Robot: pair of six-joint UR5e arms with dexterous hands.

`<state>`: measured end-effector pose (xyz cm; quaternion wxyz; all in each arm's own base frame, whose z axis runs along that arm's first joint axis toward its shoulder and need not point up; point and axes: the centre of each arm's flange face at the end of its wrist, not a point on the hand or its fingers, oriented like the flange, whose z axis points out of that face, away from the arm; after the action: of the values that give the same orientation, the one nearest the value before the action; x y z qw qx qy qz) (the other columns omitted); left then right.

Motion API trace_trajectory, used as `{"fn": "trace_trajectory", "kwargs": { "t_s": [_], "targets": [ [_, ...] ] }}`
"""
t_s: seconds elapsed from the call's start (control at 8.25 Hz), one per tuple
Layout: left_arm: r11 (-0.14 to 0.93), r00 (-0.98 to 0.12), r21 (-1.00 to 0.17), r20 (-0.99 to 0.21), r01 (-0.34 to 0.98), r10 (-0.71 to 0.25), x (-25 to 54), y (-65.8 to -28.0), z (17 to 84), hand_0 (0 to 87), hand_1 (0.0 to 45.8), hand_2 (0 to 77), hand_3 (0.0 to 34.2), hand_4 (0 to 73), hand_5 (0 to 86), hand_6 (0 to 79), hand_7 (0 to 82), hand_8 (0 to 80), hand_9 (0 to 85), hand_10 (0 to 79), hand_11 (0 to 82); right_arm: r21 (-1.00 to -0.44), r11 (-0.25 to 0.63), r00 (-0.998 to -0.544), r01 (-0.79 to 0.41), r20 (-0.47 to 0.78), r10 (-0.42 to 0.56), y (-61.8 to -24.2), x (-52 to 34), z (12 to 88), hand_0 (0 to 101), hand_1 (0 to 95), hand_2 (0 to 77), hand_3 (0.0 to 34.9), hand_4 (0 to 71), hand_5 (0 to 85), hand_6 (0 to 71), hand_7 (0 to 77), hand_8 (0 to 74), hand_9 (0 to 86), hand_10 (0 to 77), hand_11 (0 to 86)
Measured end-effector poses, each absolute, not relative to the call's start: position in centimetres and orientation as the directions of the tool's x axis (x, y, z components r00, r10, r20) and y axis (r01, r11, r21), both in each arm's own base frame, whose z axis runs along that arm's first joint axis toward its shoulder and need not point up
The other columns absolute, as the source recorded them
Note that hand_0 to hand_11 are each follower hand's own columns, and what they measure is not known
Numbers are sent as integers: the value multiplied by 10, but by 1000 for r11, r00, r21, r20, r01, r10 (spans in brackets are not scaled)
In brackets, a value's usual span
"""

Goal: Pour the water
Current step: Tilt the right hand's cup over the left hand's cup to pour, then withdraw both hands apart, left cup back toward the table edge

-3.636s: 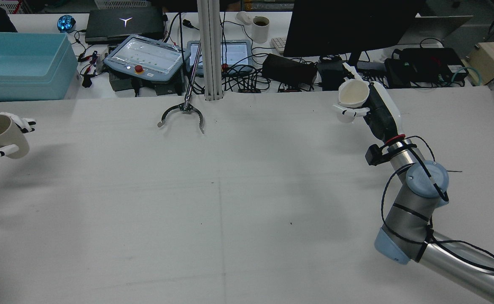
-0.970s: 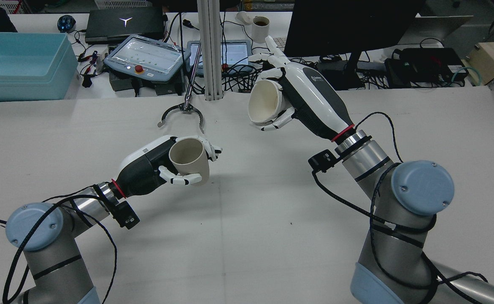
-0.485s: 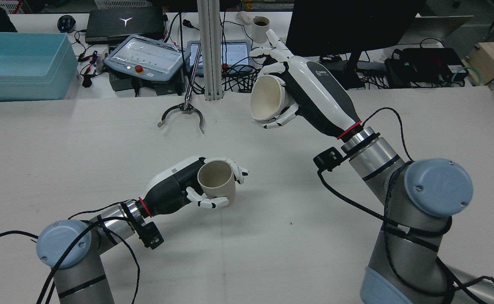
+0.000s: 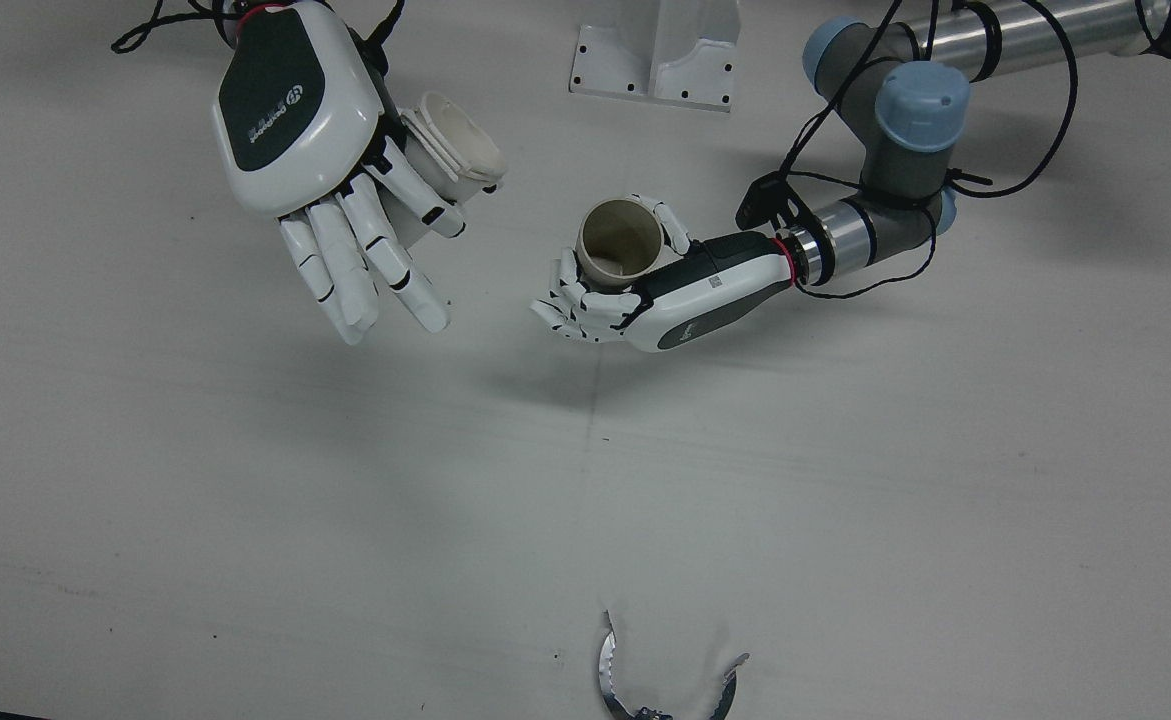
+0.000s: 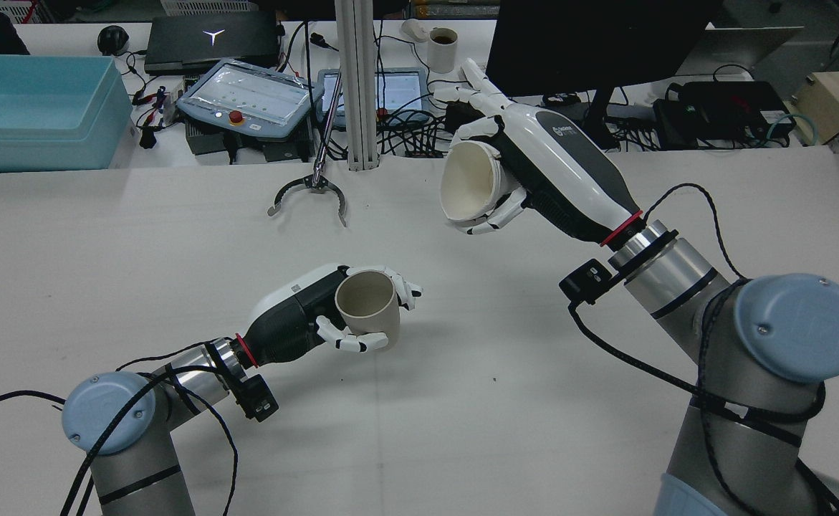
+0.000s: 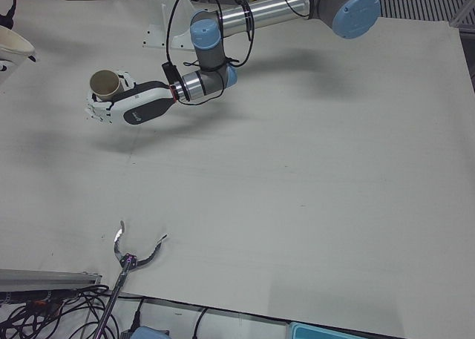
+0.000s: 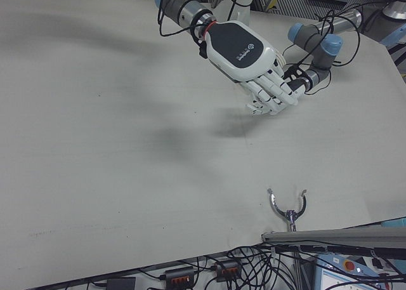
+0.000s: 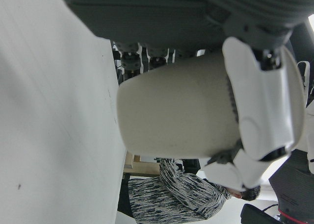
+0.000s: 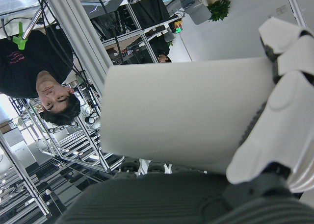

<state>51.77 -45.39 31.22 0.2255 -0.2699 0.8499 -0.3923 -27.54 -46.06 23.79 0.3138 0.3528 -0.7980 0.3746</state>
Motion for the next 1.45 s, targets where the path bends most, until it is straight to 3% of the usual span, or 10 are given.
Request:
{"fn": "trace_trajectory", "kwargs": {
  "t_s": [0.61, 1.09, 1.21, 1.45],
  "targets": [
    [551, -754, -782, -167, -291, -636, 516, -453, 306, 526, 196, 415, 0, 327, 453, 344, 415, 180, 256, 142, 229, -368, 468, -544, -803, 775, -323, -460, -275, 242, 483, 76, 327, 0, 513, 507, 131, 180, 22, 16, 87, 131],
    [553, -760, -784, -170, -282, -628, 511, -458, 308, 526, 196, 415, 0, 327, 453, 349, 415, 180, 256, 142, 229, -378, 455, -543, -806, 779, -313, -465, -279, 248, 478, 76, 333, 0, 513, 507, 153, 213, 16, 33, 87, 142],
    [550, -773, -795, -174, -256, -610, 496, -471, 322, 526, 196, 415, 0, 327, 453, 349, 415, 180, 256, 142, 229, -438, 430, -580, -790, 761, -291, -465, -266, 263, 478, 76, 333, 0, 513, 507, 153, 213, 16, 33, 87, 142],
    [514, -805, -838, -172, -183, -567, 438, -501, 385, 526, 191, 420, 0, 327, 453, 338, 415, 180, 262, 142, 235, -615, 339, -694, -712, 689, -208, -463, -237, 315, 475, 76, 333, 0, 513, 513, 120, 120, 5, 11, 82, 125]
  ]
}}
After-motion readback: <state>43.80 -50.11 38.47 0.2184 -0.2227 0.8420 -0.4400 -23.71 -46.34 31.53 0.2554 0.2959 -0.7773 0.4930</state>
